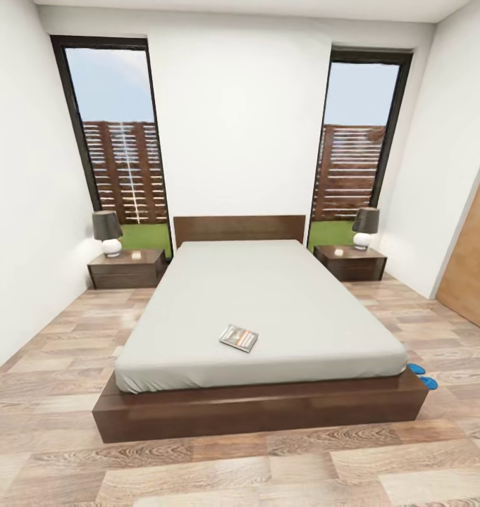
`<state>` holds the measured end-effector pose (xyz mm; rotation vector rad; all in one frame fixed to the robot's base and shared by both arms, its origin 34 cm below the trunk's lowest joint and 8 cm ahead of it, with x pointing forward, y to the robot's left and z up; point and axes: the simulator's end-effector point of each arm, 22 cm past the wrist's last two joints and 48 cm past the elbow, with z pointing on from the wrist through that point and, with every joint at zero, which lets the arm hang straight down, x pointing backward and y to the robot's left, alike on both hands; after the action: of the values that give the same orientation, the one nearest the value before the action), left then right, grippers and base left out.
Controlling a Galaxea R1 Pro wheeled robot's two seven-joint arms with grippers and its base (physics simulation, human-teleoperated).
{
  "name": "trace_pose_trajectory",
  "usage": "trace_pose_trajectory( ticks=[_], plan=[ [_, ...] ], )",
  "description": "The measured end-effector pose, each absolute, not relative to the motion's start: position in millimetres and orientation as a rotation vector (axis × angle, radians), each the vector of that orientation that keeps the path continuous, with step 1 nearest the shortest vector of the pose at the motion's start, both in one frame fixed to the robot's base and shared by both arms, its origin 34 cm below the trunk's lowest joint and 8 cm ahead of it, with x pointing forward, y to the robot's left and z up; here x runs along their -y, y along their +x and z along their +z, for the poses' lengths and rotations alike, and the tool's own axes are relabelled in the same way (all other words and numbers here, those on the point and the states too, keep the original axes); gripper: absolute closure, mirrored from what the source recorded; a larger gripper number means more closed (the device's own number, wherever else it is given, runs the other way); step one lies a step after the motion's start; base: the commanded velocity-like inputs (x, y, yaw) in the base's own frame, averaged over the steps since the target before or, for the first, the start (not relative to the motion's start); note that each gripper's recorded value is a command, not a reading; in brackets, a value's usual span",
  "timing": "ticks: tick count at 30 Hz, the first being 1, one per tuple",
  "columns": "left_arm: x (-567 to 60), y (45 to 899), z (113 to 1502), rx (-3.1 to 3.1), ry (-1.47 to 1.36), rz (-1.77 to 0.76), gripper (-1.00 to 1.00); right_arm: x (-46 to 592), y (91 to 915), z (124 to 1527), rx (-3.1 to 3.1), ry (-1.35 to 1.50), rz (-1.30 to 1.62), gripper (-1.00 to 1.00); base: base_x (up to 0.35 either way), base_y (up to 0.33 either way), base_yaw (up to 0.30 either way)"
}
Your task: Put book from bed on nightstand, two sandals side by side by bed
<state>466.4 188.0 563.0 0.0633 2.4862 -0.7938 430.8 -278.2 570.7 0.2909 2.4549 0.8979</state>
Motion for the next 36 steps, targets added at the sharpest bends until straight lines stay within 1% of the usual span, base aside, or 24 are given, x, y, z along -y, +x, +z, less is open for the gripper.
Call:
trace_pose_trajectory(
  ticks=[36],
  plan=[
    [-187.9, 450.4, 544.9, -2.539, 0.041, -0.806, -1.0, 278.2, 415.6, 554.8, -2.506, 0.32, 0.901, -1.0, 0.0, 0.0, 0.0]
  ],
)
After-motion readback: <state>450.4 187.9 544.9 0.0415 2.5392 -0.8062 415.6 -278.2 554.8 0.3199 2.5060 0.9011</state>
